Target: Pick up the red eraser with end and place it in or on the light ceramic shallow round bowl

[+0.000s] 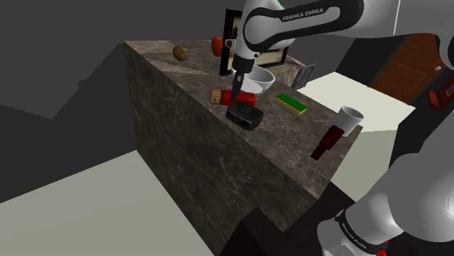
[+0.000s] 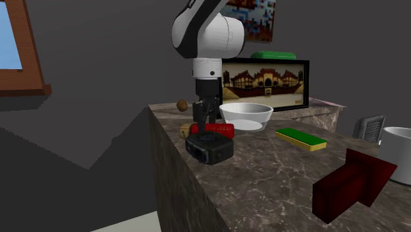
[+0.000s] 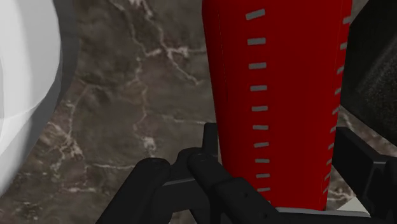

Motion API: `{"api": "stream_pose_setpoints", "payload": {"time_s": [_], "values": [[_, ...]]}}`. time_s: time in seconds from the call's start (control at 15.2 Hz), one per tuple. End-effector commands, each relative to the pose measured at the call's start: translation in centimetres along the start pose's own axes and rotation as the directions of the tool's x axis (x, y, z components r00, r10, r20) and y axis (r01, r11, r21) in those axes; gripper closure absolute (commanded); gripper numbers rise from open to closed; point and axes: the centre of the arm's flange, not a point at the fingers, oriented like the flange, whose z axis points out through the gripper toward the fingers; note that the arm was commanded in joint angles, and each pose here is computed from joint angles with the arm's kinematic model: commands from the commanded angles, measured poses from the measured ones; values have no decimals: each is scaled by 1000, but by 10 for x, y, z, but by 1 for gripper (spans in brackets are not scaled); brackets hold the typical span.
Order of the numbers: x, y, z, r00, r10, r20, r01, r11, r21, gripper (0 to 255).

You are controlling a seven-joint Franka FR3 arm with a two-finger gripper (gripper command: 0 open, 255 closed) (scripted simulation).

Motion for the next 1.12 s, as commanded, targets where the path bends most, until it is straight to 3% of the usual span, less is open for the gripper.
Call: {"api": "stream_pose_setpoints", "payload": {"time_s": [0.0, 1.06], "values": [[0, 0, -10, 1000, 0, 0, 0, 1000, 0, 255], [0, 0, -94, 1000, 0, 0, 0, 1000, 0, 255]]}}
